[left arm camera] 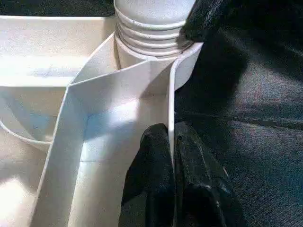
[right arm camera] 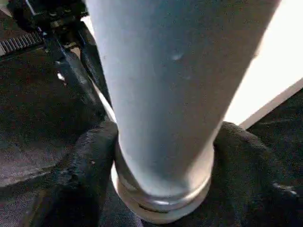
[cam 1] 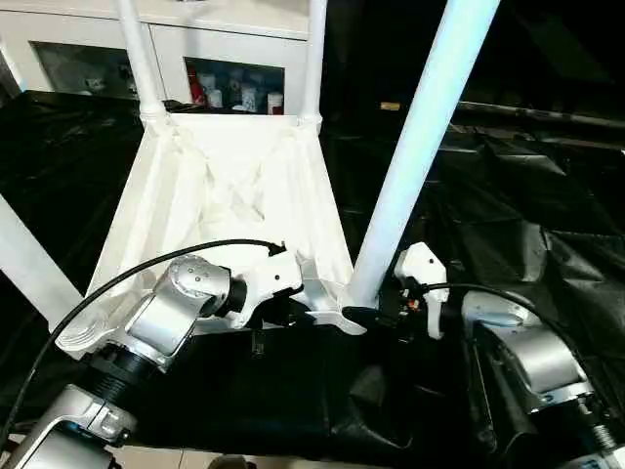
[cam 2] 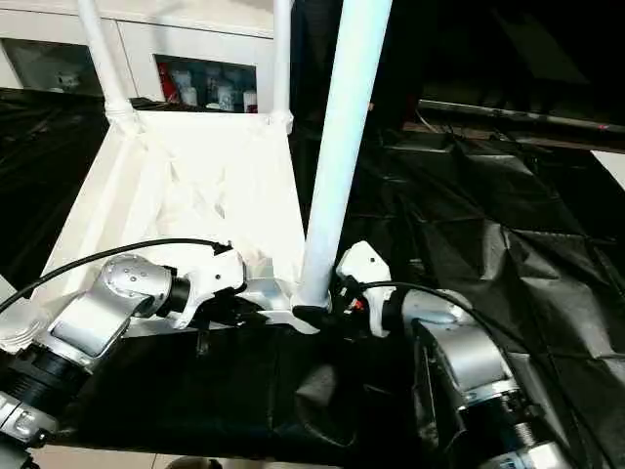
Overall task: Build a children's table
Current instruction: Rotate leg to tighten
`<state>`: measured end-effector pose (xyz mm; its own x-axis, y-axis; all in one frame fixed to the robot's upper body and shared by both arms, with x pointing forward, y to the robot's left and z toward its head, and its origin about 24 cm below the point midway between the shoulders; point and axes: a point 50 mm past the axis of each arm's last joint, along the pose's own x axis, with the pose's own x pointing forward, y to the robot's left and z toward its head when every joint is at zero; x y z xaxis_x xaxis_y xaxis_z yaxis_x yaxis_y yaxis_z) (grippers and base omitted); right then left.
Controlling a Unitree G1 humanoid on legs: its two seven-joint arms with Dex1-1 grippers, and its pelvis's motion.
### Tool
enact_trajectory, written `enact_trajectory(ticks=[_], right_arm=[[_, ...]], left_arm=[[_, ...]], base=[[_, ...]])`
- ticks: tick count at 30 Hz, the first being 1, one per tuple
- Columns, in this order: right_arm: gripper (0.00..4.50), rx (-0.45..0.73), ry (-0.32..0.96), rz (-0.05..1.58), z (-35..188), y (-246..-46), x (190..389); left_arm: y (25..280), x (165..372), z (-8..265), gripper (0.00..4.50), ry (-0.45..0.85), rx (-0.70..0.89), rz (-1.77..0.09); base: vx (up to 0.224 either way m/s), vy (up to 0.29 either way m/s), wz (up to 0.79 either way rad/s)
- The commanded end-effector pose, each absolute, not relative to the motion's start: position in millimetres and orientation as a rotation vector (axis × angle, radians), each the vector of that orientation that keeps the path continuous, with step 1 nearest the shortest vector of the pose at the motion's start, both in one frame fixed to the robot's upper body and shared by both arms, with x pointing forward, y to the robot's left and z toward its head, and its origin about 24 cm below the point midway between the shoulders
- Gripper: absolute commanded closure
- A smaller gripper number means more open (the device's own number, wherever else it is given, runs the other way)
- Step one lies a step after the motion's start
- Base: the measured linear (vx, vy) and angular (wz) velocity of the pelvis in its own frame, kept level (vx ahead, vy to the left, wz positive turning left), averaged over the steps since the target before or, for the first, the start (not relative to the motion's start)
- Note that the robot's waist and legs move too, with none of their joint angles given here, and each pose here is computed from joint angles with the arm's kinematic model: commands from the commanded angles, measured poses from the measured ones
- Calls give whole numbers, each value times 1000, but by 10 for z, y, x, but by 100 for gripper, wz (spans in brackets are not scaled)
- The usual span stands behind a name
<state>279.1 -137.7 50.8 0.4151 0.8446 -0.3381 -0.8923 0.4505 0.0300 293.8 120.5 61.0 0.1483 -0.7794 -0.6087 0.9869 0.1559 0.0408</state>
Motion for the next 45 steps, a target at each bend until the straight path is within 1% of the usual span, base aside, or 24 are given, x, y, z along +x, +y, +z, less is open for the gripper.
enact_trajectory(ticks=[1,8,11,14,15,17,18,19,20,21,23,24,25,26,28,30,32,35,37,38,40,41,42,45], right_arm=[[160,-169,332,1100,500,-1385,2802],[180,-153,340,1104,460,-1358,2781],[184,-116,342,942,373,-1372,2887],[184,-69,387,730,216,-1334,3013],[184,-66,389,720,210,-1330,3019],[185,-26,415,588,152,-1253,3111],[185,-20,417,570,147,-1234,3126],[185,5,429,492,130,-1146,3187],[185,5,429,492,130,-1146,3187],[185,44,446,421,132,-960,3265],[185,40,428,437,174,-784,3301],[185,40,428,437,174,-784,3301],[150,22,396,472,215,-706,3318],[129,26,385,486,234,-695,3325],[115,45,369,511,266,-698,3335],[95,45,358,517,286,-736,3348],[71,28,322,550,352,-925,3374],[62,-52,294,642,430,-1210,3334],[33,-70,292,665,438,-1247,3321],[29,-131,291,741,466,-1362,3263],[14,-149,293,782,485,-1411,3226],[14,-166,331,907,525,-1503,3105],[14,-166,331,907,525,-1503,3105],[14,-202,375,1047,559,-1591,2950]], left_arm=[[1164,2892,590,450,488,432,-1358],[1193,2881,583,450,494,426,-1348],[1187,2957,569,450,487,408,-1257],[1088,3143,511,450,499,423,-1087],[1080,3151,509,450,500,422,-1080],[945,3237,489,450,501,408,-1017],[917,3247,488,450,501,404,-1010],[789,3288,484,450,502,387,-982],[789,3288,484,450,502,387,-982],[543,3303,506,450,491,354,-988],[374,3297,525,450,479,350,-1009],[374,3297,525,450,479,350,-1009],[319,3295,527,450,470,366,-1025],[315,3294,527,450,465,369,-1034],[333,3296,522,450,464,369,-1040],[365,3299,519,450,458,377,-1048],[491,3293,505,450,453,389,-1075],[627,3232,530,450,423,384,-1161],[642,3216,540,450,412,377,-1183],[700,3168,574,450,388,372,-1242],[730,3137,585,450,390,359,-1275],[826,3091,585,450,405,387,-1321],[826,3091,585,450,405,387,-1321],[925,3031,612,450,406,404,-1378]], base=[[0,0,0],[0,0,0],[0,0,0],[0,0,0],[0,0,0],[0,0,0],[0,0,0],[0,0,0],[0,0,0],[0,0,0],[0,0,0],[0,0,0],[0,0,0],[0,0,0],[0,0,0],[0,0,0],[0,0,0],[0,0,0],[0,0,0],[0,0,0],[0,0,0],[0,0,0],[0,0,0],[0,0,0]])
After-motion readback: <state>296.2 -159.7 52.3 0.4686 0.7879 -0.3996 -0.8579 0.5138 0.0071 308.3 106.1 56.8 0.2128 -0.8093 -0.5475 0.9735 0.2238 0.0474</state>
